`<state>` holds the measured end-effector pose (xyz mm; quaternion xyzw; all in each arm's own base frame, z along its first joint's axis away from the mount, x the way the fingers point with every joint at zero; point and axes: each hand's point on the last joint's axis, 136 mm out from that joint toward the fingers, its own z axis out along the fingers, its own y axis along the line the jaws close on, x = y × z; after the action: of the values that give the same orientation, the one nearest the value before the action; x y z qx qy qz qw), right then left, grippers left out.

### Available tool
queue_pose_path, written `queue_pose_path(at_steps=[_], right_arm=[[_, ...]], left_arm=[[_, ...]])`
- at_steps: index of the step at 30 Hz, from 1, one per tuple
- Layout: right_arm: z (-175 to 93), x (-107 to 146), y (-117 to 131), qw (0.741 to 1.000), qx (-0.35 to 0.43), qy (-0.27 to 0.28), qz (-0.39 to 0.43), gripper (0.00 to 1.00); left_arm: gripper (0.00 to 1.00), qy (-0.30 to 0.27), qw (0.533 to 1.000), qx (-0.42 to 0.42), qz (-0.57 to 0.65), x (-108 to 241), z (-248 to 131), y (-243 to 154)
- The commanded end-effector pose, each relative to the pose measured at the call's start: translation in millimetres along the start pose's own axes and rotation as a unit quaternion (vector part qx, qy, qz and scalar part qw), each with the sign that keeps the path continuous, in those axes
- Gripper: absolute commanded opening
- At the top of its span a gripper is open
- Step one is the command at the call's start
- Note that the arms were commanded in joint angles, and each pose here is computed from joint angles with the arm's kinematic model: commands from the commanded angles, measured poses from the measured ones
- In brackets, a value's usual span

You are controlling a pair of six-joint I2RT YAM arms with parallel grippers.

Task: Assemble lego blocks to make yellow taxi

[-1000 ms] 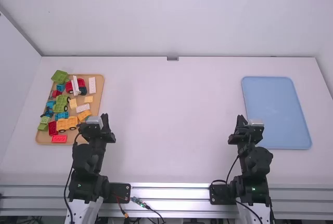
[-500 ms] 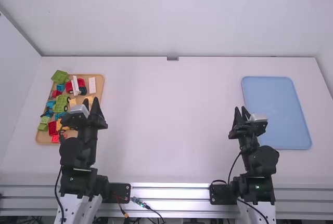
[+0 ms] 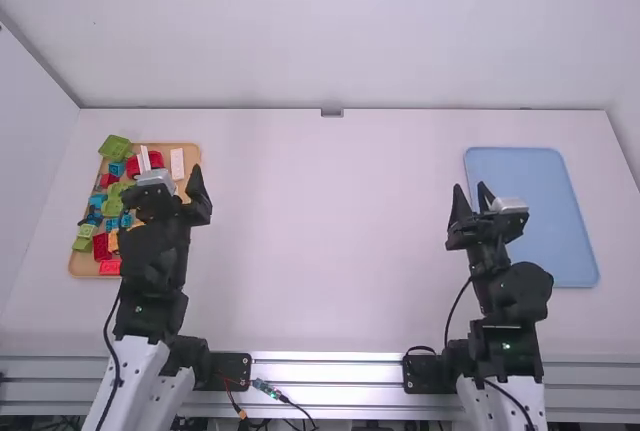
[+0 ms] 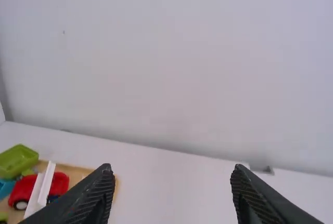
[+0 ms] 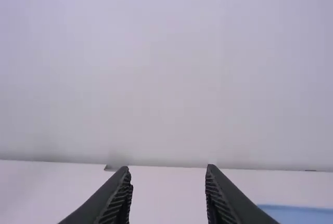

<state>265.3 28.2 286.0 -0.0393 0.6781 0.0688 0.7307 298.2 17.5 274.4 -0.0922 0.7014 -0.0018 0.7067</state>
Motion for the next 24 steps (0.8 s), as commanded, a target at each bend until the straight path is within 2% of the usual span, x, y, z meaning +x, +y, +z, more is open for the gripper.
queue_pose_path(at_steps=[1,10,21,24], right_arm=[[4.9,-18.4,1.0,1.0,-0.001,0.0,0.003,0.43],[21.3,-15.4,4.2,0.998,-0.008,0.063,0.008,0.56],[58.8,-57.5,-7.5,0.998,0.007,0.062,0.009,0.77],[70.0,-64.8,-8.9,0.997,0.008,0.066,0.034,0.83]], left_arm=[[0.64,0.02,1.0,-0.006,0.001,2.7,7.2,-0.4],[0.77,0.081,0.996,-0.015,0.022,8.3,25.3,-2.0],[0.94,0.164,0.985,-0.024,0.046,19.4,48.5,-4.5],[0.97,0.181,0.981,-0.022,0.063,22.1,52.9,-5.2]])
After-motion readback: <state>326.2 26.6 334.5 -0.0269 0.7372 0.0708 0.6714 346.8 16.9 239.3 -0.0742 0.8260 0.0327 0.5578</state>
